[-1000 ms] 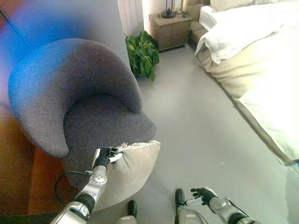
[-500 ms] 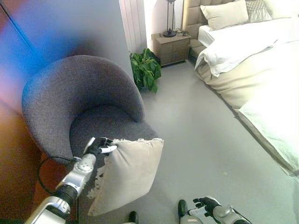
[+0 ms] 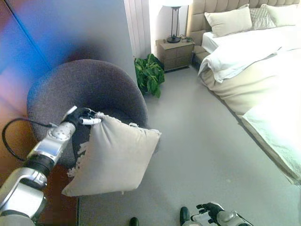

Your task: Pick up the pillow and put it on the sofa.

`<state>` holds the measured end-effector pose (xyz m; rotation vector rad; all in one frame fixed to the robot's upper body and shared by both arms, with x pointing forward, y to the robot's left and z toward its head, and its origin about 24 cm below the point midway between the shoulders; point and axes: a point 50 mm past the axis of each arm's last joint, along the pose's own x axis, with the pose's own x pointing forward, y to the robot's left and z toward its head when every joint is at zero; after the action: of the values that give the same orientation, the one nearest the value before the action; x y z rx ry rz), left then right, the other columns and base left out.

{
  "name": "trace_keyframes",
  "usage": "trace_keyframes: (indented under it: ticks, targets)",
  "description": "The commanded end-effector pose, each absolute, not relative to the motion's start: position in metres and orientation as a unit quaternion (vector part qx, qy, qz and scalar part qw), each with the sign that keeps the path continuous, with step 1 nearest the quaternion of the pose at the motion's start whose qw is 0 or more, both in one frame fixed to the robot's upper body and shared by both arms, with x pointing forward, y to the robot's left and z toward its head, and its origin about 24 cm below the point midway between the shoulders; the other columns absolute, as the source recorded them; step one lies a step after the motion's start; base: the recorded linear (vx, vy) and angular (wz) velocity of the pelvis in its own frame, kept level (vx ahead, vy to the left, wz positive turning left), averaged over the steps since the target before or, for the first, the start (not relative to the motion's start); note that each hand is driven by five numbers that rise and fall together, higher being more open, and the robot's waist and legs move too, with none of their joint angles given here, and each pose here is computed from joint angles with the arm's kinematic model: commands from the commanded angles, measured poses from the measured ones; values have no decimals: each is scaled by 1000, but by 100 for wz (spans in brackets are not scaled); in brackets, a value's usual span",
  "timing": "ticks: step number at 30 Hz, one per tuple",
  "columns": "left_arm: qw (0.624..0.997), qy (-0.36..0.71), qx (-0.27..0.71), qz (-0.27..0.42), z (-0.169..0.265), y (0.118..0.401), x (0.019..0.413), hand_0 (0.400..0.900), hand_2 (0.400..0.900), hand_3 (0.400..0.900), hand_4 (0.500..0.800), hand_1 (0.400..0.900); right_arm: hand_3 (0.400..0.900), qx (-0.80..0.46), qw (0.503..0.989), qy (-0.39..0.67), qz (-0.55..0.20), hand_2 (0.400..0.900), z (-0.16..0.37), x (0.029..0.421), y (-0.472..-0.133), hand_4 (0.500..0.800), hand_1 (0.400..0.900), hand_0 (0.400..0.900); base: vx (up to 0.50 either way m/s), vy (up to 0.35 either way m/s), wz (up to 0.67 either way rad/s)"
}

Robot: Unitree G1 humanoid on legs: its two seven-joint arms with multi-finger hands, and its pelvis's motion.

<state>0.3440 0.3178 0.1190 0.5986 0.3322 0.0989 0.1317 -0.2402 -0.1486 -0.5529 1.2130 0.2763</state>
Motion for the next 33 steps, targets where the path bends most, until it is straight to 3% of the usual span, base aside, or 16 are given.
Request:
trace_keyframes:
  ticks: [1, 4, 9, 14, 19, 26, 27, 28, 33]
  targets:
    - [942, -60, 264, 197, 288, 353, 351, 400, 400, 400, 500, 400, 900, -273, 741, 601, 120, 900, -152, 101, -263, 800, 900, 900, 47, 3, 2]
    - [932, -55, 239, 266, 300, 376, 340, 400, 400, 400, 500, 400, 900, -269, 737, 609, 115, 900, -153, 94, -264, 800, 900, 900, 59, 9, 4]
    - [912, -38, 248, 326, 313, 399, 326, 400, 400, 400, 500, 400, 900, -265, 730, 621, 107, 900, -155, 85, -265, 800, 900, 900, 60, 17, 4]
    - [908, -25, 248, 336, 318, 405, 322, 400, 400, 400, 500, 400, 900, -267, 726, 625, 106, 900, -156, 77, -266, 800, 900, 900, 26, 13, 2]
    - [930, -32, 194, 311, 308, 397, 330, 400, 400, 400, 500, 400, 900, -265, 731, 620, 102, 900, -156, 77, -267, 800, 900, 900, -5, 27, 7]
    - [927, -48, 135, 347, 292, 396, 333, 400, 400, 400, 500, 400, 900, -267, 734, 616, 105, 900, -156, 77, -266, 800, 900, 900, 5, 29, 3]
    - [925, -45, 143, 349, 290, 395, 334, 629, 629, 629, 638, 629, 900, -266, 734, 616, 105, 900, -156, 78, -265, 800, 900, 900, 11, 32, 3]
    - [924, -42, 148, 349, 287, 396, 335, 900, 900, 900, 800, 900, 900, -267, 734, 615, 106, 900, -157, 78, -265, 800, 900, 900, 5, 29, 4]
    - [924, -47, 148, 349, 281, 390, 339, 900, 900, 900, 800, 900, 900, -267, 734, 616, 104, 900, -157, 76, -264, 800, 900, 900, 1, 10, 1]
